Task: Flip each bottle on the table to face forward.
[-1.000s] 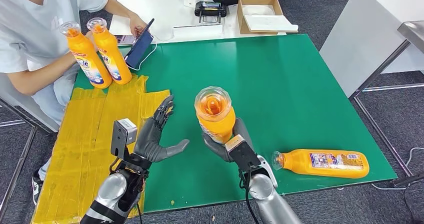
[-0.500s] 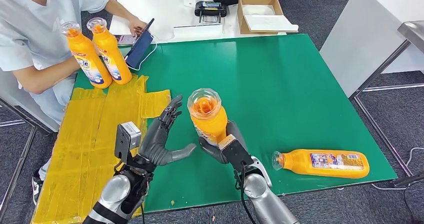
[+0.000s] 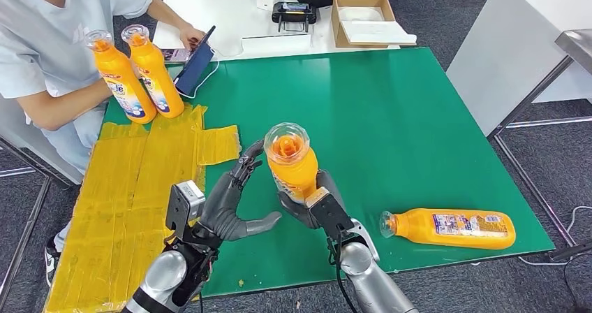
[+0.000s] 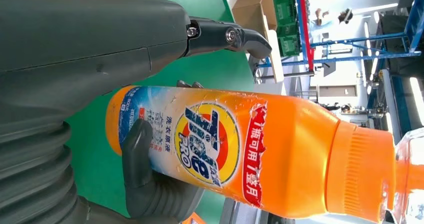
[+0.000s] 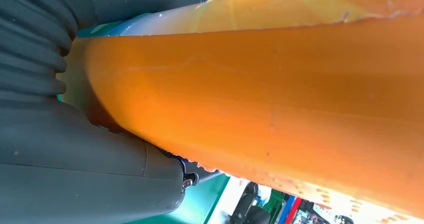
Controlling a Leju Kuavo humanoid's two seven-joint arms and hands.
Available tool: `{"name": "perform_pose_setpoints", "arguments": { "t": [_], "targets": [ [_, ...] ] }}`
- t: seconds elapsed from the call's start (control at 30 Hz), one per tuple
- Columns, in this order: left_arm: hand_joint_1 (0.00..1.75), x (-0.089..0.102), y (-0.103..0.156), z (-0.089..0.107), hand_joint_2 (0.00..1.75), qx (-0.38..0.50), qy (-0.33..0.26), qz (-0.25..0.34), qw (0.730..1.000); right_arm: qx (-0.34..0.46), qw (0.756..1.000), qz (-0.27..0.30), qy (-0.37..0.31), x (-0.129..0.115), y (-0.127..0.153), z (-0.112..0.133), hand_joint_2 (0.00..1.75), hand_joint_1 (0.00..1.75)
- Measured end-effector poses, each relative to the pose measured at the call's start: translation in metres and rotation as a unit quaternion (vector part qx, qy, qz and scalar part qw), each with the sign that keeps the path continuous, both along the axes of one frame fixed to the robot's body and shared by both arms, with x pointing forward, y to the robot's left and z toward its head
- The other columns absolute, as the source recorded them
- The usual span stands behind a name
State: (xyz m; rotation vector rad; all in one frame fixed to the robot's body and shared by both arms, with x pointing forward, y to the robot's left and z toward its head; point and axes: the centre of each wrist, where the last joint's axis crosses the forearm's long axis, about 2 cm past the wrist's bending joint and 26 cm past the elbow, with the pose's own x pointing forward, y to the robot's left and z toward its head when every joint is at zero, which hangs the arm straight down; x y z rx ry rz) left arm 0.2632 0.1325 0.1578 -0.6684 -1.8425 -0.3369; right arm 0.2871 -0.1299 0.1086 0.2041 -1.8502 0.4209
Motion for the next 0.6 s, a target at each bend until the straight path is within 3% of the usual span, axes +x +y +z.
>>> {"name": "perform_pose_setpoints", "arguments": {
  "t": [0.37, 0.6],
  "targets": [
    [0.0, -0.001, 0.0, -0.001, 1.75, 0.004, -0.005, 0.004, 1.0, 0.007, 1.0, 0.015, -0.01, -0.002, 0.004, 0.004, 1.75, 1.75],
    [0.0, 0.001, 0.002, -0.001, 1.75, 0.004, -0.006, 0.01, 1.0, 0.016, 0.995, 0.098, -0.01, -0.011, 0.023, 0.013, 1.75, 1.75]
  ]
}}
